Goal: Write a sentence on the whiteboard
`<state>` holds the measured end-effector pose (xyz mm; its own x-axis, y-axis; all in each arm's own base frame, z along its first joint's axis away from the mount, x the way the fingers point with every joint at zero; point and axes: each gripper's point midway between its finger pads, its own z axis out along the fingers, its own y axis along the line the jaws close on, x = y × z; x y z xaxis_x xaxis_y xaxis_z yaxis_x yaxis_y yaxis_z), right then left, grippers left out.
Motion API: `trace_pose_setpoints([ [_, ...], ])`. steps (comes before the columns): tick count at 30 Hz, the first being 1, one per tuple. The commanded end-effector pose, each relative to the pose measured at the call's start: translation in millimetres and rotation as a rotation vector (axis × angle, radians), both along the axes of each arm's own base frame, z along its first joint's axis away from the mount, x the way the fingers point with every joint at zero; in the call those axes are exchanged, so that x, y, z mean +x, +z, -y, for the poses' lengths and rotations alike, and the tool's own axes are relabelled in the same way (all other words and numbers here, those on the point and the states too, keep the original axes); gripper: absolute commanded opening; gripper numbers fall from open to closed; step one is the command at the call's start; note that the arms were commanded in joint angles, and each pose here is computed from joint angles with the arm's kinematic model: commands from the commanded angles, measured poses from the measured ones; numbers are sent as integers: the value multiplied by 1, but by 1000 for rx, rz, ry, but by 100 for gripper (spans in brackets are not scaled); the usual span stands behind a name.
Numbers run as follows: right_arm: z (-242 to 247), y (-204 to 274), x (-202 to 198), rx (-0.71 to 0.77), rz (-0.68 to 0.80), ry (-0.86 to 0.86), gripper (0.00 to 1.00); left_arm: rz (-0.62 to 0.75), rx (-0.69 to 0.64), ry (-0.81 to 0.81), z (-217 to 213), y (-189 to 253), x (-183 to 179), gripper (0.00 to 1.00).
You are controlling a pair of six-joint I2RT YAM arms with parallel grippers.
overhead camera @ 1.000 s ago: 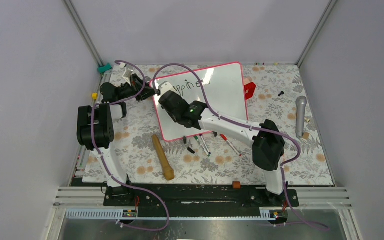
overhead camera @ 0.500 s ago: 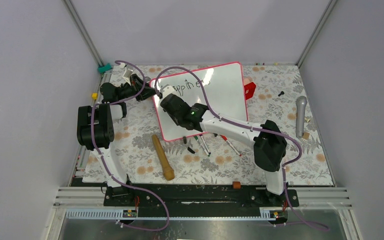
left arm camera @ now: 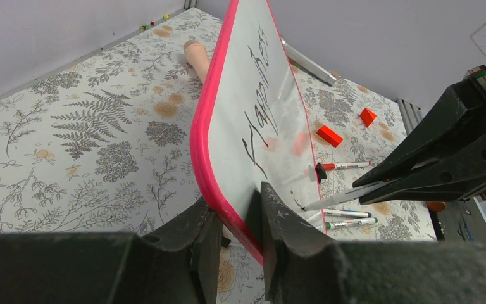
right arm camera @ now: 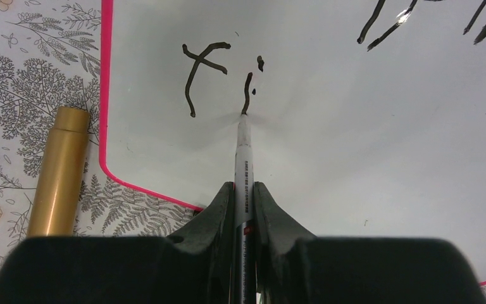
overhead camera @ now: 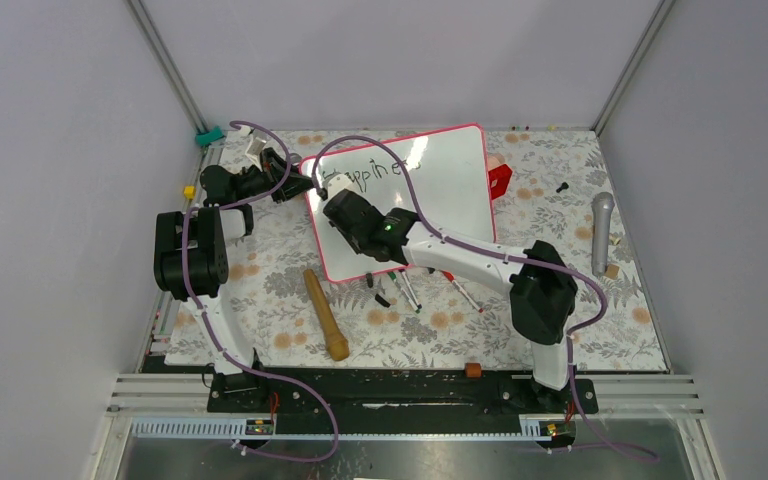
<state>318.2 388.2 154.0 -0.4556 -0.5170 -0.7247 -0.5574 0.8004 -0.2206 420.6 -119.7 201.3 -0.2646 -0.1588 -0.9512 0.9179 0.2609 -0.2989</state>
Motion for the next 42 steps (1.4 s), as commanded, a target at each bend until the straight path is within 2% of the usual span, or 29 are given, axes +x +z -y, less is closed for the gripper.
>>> trace_pose_setpoints([
  [1,9,33,0,52,32,-15,0,188,151,-248,9,-28,-41,0],
  [10,11,62,-1,110,84,3,0,187,151,-248,8,-28,-41,0],
  [20,18,61,12,77,120,-5,0,188,151,-248,8,-28,-41,0],
  [33,9,40,3,122,118,94,0,196,152,-248,9,-29,-43,0],
  [42,16,59,0,164,178,108,0,191,151,-248,9,-28,-43,0],
])
